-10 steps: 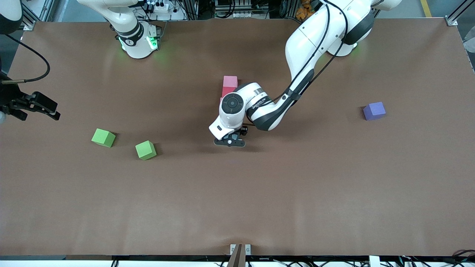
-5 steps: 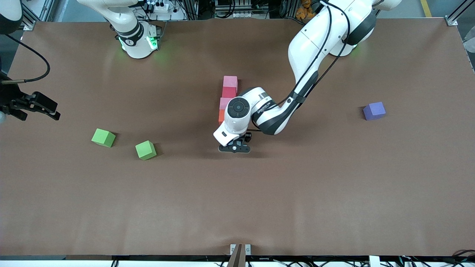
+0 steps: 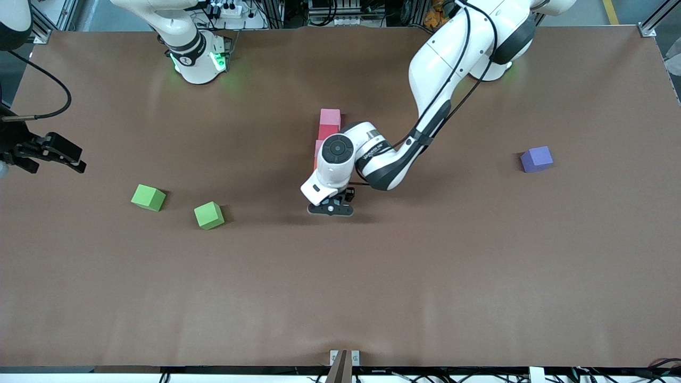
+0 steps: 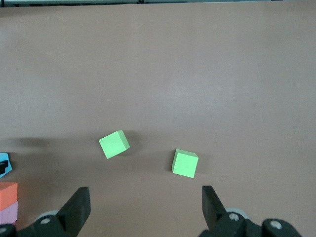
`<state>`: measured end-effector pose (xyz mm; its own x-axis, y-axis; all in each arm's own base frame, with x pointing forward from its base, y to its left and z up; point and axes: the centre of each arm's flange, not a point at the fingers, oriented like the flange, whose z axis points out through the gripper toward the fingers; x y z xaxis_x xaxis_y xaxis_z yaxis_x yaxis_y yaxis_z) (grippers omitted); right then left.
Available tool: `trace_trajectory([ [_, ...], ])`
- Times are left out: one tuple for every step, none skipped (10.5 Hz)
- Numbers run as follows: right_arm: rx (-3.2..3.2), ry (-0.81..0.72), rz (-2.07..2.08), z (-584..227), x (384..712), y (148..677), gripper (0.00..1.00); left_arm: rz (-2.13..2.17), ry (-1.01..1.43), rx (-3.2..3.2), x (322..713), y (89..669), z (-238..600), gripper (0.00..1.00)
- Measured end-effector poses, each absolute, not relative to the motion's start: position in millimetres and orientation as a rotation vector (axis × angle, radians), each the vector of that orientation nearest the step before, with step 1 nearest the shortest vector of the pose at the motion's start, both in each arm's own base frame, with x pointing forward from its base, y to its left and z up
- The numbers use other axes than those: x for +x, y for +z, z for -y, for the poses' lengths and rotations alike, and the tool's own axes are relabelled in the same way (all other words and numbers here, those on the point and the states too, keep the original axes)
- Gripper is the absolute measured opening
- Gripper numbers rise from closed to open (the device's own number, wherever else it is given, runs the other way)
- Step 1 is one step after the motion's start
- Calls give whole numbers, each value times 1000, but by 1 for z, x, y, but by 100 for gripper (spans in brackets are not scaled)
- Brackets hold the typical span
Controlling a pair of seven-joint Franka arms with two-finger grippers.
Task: Arrange blocks into number 1
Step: 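Lower the cyan cube at the row's orange end and open the left gripper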
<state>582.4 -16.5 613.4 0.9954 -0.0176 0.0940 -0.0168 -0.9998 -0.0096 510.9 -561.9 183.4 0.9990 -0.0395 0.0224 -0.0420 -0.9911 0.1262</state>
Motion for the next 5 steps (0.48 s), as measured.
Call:
trace_trajectory([
  [-3129, -147, -31, 18, 582, 613, 100, 60, 29, 3014, 508, 183, 565, 62],
  [-3130, -147, -35, 21, 582, 613, 100, 62, 29, 3015, 505, 183, 567, 62],
  [-3130, -146, -38, 23, 583, 613, 100, 67, 29, 3016, 503, 182, 569, 62],
  [-3130, -144, -37, 24, 583, 612, 100, 71, 30, 3017, 501, 182, 570, 62],
  [-3130, -143, -36, 24, 583, 612, 100, 75, 34, 3020, 500, 182, 571, 62],
])
